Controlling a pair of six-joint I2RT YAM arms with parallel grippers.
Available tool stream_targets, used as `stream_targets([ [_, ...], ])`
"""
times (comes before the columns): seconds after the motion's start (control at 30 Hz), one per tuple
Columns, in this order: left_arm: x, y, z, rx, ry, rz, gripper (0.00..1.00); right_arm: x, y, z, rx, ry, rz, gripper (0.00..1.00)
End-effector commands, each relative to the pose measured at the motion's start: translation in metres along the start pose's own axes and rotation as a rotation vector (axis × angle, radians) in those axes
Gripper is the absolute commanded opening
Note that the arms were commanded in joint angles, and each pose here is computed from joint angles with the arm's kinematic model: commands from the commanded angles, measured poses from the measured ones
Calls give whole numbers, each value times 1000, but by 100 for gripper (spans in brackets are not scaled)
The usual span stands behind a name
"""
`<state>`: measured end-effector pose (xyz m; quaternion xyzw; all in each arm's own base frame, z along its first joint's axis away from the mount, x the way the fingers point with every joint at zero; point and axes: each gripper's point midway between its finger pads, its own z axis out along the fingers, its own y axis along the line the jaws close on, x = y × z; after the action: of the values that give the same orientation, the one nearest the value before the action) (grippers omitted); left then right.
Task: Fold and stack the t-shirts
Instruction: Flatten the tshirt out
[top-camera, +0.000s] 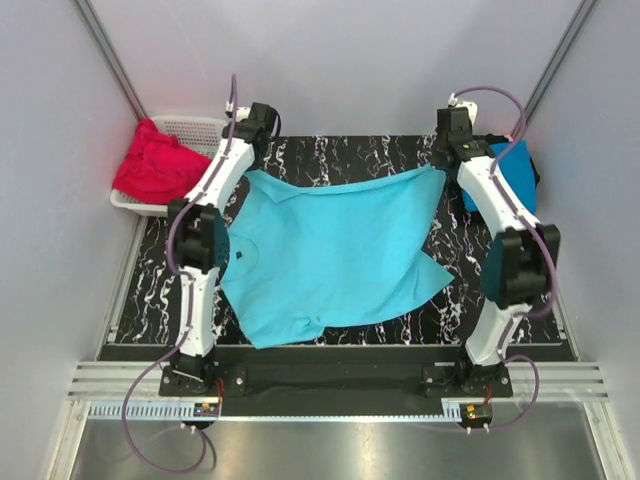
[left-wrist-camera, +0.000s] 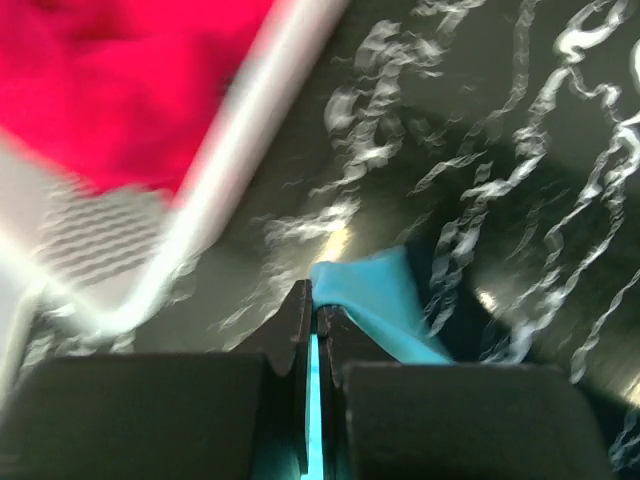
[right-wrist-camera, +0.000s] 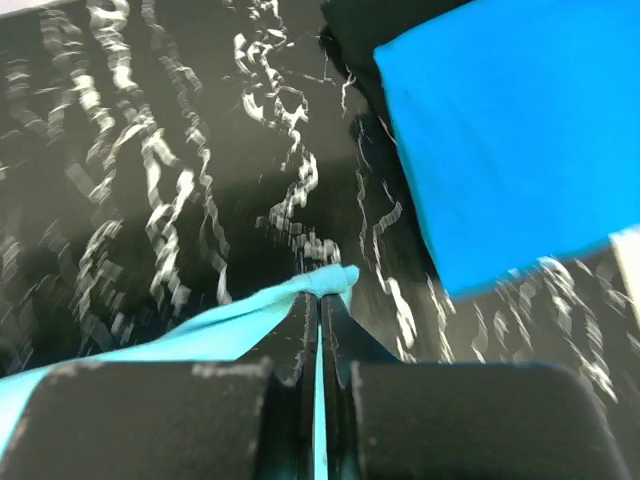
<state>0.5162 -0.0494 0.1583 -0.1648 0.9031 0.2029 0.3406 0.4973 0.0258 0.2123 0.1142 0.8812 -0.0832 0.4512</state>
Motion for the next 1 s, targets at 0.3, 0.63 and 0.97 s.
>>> stream_targets([
  [0.3, -54, -36, 58, 107, -147, -151, 36, -13, 84, 127, -362, 23, 74, 32],
  [0.63, -87, -16, 30, 89, -267, -230, 99, -21, 81, 103, -393, 4, 43, 51],
  [0.97, -28, -34, -69, 281, -173, -150, 99, 32, 38, 45, -214, 86, 75, 50],
])
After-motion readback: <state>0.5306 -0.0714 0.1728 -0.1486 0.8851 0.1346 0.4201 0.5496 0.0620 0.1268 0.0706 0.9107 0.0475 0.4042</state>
